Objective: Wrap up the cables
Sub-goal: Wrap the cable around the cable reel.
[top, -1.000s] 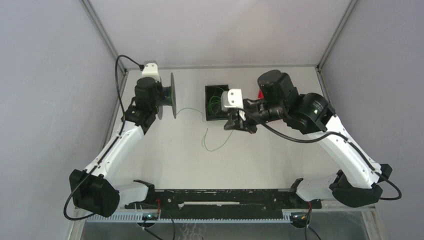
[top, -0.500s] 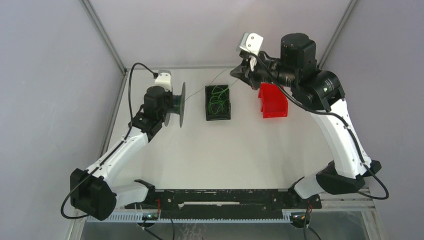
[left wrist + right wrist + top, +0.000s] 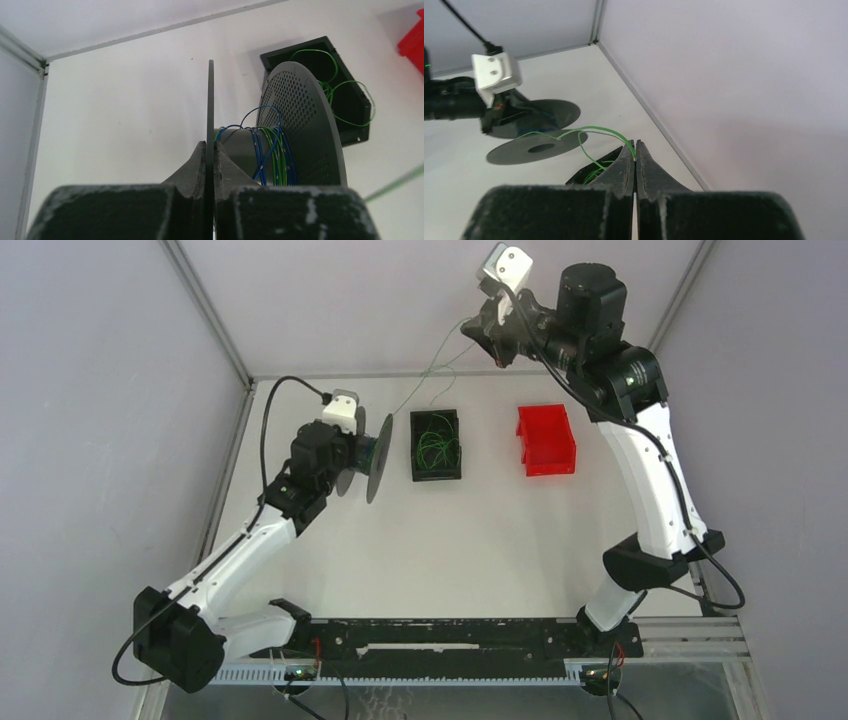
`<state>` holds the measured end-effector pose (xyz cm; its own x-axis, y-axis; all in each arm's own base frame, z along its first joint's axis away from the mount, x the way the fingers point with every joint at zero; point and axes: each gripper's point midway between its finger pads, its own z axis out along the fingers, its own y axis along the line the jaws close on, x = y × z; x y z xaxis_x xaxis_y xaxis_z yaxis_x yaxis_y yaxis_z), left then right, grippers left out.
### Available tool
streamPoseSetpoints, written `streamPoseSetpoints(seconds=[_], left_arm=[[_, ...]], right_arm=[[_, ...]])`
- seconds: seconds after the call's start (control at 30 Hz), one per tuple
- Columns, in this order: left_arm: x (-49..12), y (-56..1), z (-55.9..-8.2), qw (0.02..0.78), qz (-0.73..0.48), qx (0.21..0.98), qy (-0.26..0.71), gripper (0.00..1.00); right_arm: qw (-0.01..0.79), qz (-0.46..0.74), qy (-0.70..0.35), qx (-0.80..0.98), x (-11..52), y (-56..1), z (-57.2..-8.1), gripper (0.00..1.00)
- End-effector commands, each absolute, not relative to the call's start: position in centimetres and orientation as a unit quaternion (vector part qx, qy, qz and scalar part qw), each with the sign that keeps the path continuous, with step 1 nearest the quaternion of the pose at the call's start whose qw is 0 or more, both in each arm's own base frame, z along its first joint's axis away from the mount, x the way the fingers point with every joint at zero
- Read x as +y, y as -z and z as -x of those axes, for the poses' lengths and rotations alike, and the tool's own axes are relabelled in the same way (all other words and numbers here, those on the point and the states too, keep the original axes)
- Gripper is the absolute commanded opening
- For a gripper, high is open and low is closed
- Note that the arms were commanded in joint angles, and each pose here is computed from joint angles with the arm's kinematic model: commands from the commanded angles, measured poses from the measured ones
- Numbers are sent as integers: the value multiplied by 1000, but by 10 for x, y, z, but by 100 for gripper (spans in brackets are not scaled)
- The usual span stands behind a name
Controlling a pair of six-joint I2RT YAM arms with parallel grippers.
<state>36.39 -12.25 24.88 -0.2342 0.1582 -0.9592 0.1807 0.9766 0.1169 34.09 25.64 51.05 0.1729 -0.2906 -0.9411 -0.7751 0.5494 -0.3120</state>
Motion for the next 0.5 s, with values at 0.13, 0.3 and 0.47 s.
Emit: streamPoseSetpoints(seconds=[0.13,0.3,0.47], left_arm=[[-151,-287,-345,646,-145,743,97,0],[-162,-292,-332,645,-171,733,133,0],[-171,-297,-324,645,-188,723,161,0]], right_arm=[[673,378,-147,619,241,-521,-400,0],[664,358,-139,641,233,-501,-433,0],[645,353,-134,665,232,-474,-458,0]])
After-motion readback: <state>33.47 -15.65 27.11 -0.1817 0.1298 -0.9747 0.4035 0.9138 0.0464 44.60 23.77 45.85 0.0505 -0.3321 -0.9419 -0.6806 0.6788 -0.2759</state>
